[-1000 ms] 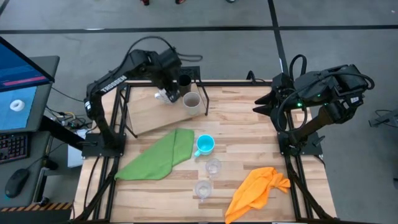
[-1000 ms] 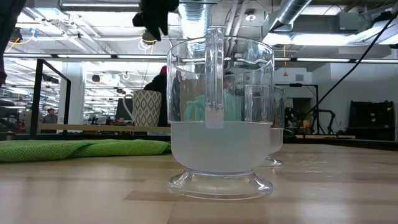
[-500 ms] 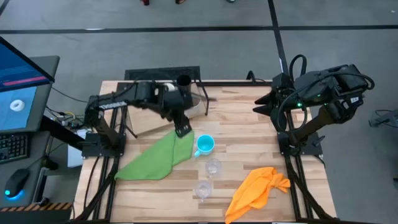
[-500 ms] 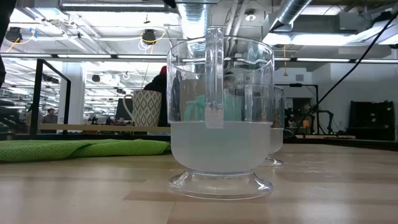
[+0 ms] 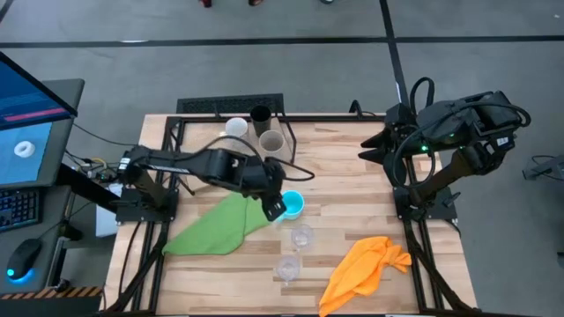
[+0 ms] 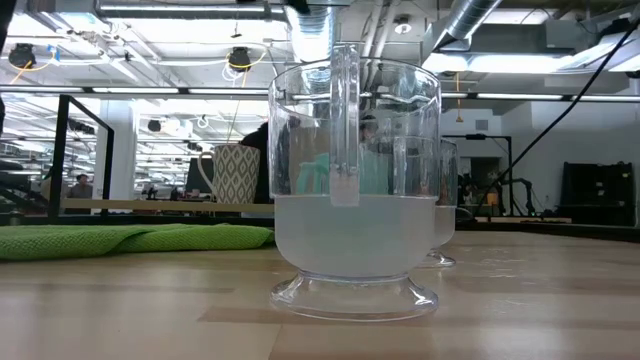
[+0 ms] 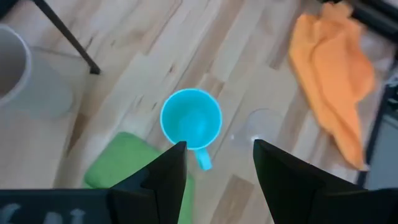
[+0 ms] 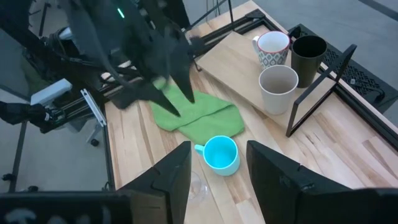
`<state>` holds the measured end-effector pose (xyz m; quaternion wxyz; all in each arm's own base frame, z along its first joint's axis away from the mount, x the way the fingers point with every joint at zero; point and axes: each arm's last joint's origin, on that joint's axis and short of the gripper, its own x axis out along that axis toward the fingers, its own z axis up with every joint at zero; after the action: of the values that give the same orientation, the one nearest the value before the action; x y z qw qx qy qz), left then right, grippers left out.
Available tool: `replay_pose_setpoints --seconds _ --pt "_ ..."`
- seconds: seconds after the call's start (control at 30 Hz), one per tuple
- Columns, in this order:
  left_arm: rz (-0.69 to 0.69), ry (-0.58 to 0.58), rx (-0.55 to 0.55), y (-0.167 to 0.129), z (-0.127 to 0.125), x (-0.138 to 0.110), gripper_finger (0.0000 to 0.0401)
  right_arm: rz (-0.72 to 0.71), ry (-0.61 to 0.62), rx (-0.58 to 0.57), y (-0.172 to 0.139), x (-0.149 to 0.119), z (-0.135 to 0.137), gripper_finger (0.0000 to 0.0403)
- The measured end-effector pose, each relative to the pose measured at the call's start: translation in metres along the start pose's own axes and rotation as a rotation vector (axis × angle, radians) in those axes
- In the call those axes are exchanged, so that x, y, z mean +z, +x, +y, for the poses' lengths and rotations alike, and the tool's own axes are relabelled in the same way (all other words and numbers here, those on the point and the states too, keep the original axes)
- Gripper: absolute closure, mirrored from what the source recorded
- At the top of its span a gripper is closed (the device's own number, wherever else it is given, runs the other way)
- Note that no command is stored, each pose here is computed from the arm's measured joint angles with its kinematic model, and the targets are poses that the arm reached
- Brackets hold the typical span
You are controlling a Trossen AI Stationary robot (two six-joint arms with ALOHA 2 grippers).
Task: Stack small to large cups/mugs on shelf
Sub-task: Put the light blue mug on the shelf
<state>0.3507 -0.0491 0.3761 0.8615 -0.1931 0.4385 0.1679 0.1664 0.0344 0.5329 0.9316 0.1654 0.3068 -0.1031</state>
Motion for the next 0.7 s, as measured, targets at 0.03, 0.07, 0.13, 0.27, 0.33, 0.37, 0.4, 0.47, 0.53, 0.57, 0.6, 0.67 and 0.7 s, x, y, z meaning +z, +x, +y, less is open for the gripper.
replay_pose_setpoints --seconds 0.03,0.07,0.13,0.27,0.33,0.37,0.4,0.47,0.53,0.57,0.6,0.67,0.7 --pt "0.009 -0.003 0.007 0.007 0.0 -0.003 0.0225 0.0 0.0 0.0 0.0 0.0 0.0 0.0227" --pt "0.014 -0.004 0.011 0.014 0.0 -0.005 0.0225 0.0 0.0 0.0 0.0 0.0 0.0 0.0227" --pt "0.01 -0.008 0.01 0.026 0.001 -0.01 0.0225 0.0 0.0 0.0 0.0 0.0 0.0 0.0227" --pt "0.032 -0.034 0.05 0.052 0.006 -0.022 0.0225 0.0 0.0 0.0 0.0 0.0 0.0 0.0227" --pt "0.013 -0.037 0.065 0.063 0.008 -0.027 0.0225 0.0 0.0 0.0 0.0 0.0 0.0 0.0227" --pt "0.014 -0.036 0.09 0.067 0.01 -0.03 0.0225 0.0 0.0 0.0 0.0 0.0 0.0 0.0227" --pt "0.02 -0.037 0.113 0.072 0.012 -0.034 0.0225 0.0 0.0 0.0 0.0 0.0 0.0 0.0227" --pt "0.025 -0.059 0.126 0.079 0.015 -0.04 0.0225 0.0 0.0 0.0 0.0 0.0 0.0 0.0227" --pt "0.034 -0.073 0.134 0.086 0.017 -0.045 0.0225 0.0 0.0 0.0 0.0 0.0 0.0 0.0227" --pt "0.037 -0.08 0.137 0.088 0.018 -0.047 0.0225 0.0 0.0 0.0 0.0 0.0 0.0 0.0227" --pt "0.038 -0.087 0.137 0.091 0.018 -0.049 0.0225 0.0 0.0 0.0 0.0 0.0 0.0 0.0227" --pt "0.038 -0.088 0.158 0.094 0.02 -0.052 0.0225 0.0 0.0 0.0 0.0 0.0 0.0 0.0227" --pt "0.036 -0.086 0.174 0.096 0.021 -0.054 0.0225 0.0 0.0 0.0 0.0 0.0 0.0 0.0227"
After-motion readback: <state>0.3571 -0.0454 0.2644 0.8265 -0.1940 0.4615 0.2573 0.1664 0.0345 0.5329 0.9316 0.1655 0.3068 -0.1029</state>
